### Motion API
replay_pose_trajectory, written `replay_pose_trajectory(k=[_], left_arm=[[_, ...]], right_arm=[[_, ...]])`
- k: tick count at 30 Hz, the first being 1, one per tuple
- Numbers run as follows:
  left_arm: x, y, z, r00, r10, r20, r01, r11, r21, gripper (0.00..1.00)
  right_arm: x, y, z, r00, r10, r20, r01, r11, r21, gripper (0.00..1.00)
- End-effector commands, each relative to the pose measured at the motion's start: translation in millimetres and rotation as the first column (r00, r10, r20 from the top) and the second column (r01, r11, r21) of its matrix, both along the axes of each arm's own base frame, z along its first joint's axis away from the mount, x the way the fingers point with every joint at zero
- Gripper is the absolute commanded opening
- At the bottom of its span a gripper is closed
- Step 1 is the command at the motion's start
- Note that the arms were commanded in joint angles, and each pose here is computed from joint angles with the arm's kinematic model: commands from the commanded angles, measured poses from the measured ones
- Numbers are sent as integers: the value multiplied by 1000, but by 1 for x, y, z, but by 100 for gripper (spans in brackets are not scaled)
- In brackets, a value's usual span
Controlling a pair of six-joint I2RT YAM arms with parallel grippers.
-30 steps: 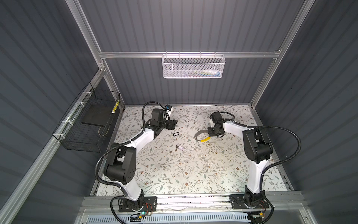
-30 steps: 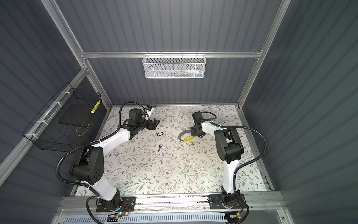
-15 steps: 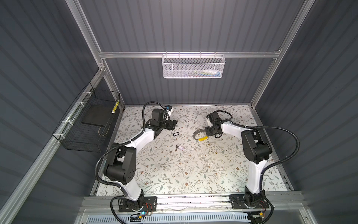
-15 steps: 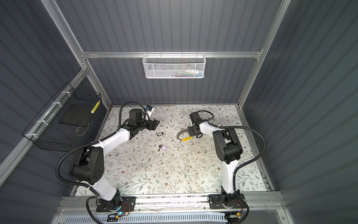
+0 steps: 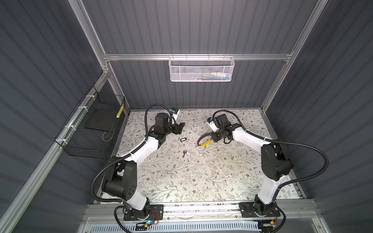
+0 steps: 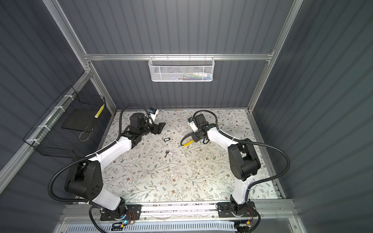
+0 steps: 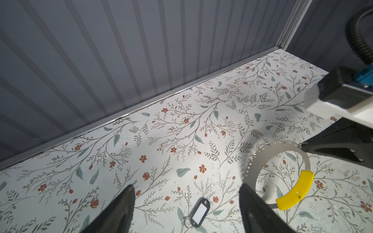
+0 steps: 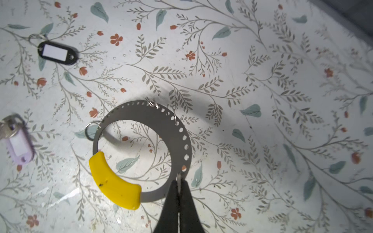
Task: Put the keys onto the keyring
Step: 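Lift the grey ring with the right gripper while the left gripper approaches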
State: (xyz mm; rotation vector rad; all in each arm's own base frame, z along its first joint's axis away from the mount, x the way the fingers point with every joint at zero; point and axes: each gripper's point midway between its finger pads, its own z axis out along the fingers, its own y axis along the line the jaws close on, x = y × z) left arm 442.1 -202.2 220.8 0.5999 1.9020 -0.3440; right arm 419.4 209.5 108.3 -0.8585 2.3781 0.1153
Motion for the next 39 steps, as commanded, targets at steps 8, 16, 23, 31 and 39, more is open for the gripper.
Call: replay_pose_trajectory(k=[8,16,23,31,39], left_arm=[[-30,-10,30,984,-49,173,58,997,-47,74],[-63,-39,30,935,-221,279,221,975,29,69],[-101,-72,25,837,-432,336,412,902,133,65],[-146,-109,22,671,-650,356,608,758,237,53],[-181,-126,27,532,-766,360,725,632,274,35]], right_arm=[[-35,17,50,908,367,204,-381,924,35,0],[-69,31,68,790,578,202,-602,795,78,0],[-92,35,84,665,699,264,-730,683,29,0],[-116,40,97,544,757,363,-815,579,13,0],[-140,46,114,447,749,489,-871,489,46,0]])
